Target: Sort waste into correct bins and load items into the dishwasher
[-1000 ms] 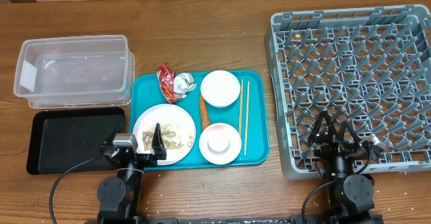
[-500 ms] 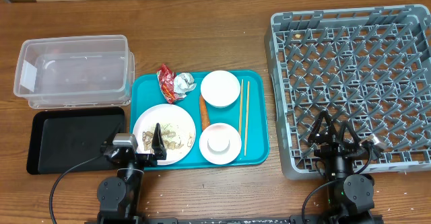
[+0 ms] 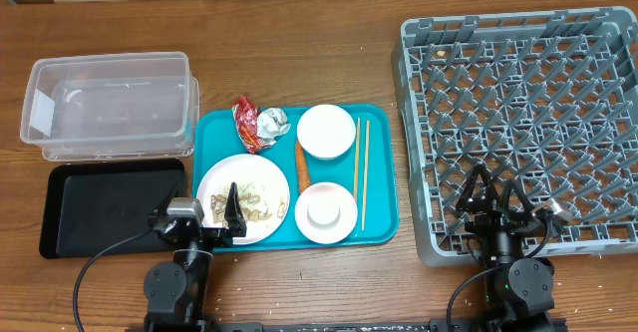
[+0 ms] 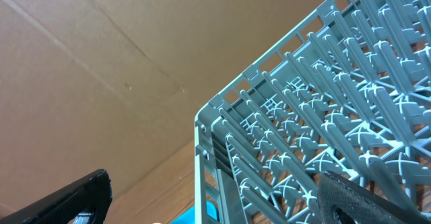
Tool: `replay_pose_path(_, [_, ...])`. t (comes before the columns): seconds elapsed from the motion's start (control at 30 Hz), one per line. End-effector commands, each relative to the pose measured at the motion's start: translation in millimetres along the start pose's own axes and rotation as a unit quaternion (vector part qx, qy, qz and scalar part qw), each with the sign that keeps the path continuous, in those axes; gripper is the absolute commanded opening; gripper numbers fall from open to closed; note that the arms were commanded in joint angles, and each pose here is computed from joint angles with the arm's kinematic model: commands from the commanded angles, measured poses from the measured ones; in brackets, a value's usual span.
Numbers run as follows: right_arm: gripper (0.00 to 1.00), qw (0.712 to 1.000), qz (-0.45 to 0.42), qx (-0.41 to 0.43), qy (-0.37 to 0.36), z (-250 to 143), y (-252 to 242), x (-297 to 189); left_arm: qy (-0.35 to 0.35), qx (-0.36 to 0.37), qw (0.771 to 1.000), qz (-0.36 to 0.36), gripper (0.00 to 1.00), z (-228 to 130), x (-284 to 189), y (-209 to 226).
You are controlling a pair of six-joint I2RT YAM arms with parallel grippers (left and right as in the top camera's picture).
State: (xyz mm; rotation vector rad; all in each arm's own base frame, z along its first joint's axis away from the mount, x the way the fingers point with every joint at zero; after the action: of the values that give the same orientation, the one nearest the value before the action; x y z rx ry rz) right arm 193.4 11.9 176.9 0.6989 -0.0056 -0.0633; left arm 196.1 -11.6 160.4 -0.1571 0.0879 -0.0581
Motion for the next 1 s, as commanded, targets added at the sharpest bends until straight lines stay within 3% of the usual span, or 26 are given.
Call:
replay_pose_path(0.0, [1.0, 1.0, 0.004, 0.0, -0.003, 0.1, 0.1, -0.3, -0.004, -0.004, 1.0, 0.001, 1.0, -0.3, -0.1, 1.0])
replay_pose_path(0.37, [1.0, 1.0, 0.004, 0.0, -0.003, 0.0, 0.1, -0.3, -0.003, -0.019, 1.0, -0.004, 1.0, -0.4, -0.1, -0.4])
replay_pose_path(0.53, [1.0, 1.0, 0.004, 0.0, -0.003, 0.0, 0.1, -0.3, 0.002, -0.113, 0.993, -0.032, 1.0, -0.4, -0.4, -7.2])
replay_pose_path(0.63, [1.0, 1.0, 0.004, 0.0, -0.003, 0.0, 0.1, -0.3, 0.009, -0.164, 0.981, -0.105, 1.0, 3.8, -2.9, -25.3])
replay_pose_path(0.8, [1.0, 0.999, 0.029, 0.027, -0.017, 6.9, 8.8, -0.7, -0.025, -0.146, 0.968, -0.2, 1.0, 25.3, -11.6, -47.9])
replay_pose_path(0.97, [1.0, 0.987, 0.148, 0.025, 0.064, -0.7, 46.1, -9.9, -0.082, -0.109, 0.977, -0.165, 1.0, 68.6, -21.6, -44.2])
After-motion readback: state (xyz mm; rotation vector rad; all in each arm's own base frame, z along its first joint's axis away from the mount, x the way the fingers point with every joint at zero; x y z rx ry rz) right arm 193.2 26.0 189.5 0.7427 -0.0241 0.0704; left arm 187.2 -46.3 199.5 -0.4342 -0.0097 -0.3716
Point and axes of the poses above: each gripper's point midway between its finger pads, its own x axis out along the fingers, its own y axis along the line the jaws close on, z = x × y, the point moved 5 cm from there along -x, back along the fingers, and after that the axes turned 2 degrees about -x, right-handed, at the moved point
